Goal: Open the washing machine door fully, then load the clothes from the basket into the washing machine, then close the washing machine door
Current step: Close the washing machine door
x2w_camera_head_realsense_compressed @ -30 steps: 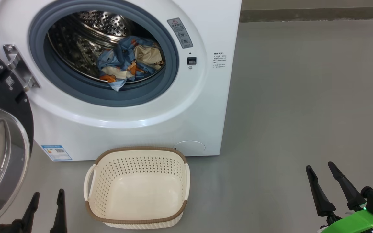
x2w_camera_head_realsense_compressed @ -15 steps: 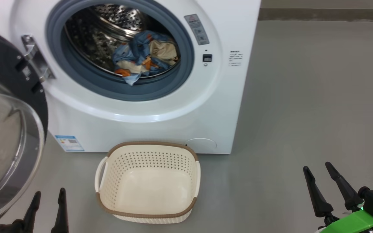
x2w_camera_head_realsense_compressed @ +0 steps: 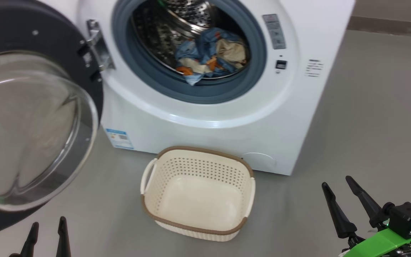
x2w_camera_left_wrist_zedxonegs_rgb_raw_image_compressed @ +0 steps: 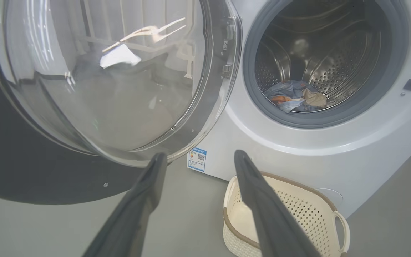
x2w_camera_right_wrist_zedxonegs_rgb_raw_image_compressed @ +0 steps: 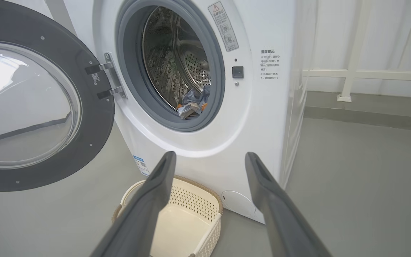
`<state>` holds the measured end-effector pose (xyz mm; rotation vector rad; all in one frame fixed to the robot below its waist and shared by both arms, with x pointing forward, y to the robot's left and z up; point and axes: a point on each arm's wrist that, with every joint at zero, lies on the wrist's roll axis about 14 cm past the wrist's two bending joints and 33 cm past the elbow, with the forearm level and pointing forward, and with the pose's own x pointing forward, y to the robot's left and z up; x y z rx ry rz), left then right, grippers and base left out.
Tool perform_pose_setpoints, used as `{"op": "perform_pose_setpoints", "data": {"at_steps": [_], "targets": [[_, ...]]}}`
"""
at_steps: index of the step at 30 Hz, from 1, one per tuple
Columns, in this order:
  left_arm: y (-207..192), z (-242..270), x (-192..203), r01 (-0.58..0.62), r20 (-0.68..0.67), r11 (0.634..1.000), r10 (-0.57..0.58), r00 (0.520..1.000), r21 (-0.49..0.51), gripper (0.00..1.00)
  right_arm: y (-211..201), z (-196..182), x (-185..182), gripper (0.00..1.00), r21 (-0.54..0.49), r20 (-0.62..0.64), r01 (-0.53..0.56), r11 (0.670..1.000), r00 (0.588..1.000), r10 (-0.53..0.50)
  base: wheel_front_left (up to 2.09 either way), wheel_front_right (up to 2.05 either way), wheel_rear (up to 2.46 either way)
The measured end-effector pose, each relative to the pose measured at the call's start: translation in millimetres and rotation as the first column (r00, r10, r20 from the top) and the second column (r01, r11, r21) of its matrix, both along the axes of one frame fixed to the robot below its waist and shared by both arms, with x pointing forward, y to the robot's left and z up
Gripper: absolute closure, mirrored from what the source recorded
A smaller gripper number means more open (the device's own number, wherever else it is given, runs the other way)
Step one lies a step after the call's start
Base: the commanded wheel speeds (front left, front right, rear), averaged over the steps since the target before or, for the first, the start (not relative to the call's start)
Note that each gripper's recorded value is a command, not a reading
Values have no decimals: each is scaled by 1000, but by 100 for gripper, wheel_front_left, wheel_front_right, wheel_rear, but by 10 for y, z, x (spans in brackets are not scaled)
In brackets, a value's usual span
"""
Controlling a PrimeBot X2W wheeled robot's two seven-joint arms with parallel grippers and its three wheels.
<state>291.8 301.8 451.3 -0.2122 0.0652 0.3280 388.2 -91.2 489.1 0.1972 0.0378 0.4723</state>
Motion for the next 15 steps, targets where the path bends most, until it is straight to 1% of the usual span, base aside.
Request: {"op": "perform_pose_setpoints", "data": {"at_steps": [7, 15], "targets": [[238, -14, -363, -112, -3, 994, 112, 994, -6, 0, 410, 27, 61, 0, 2, 9, -119, 993, 993, 119, 0, 0, 0], [457, -22, -769, -229, -4, 973, 229, 973, -9, 0, 832, 22, 34, 0, 2, 8, -241, 970, 970, 241, 0, 0, 0]]}}
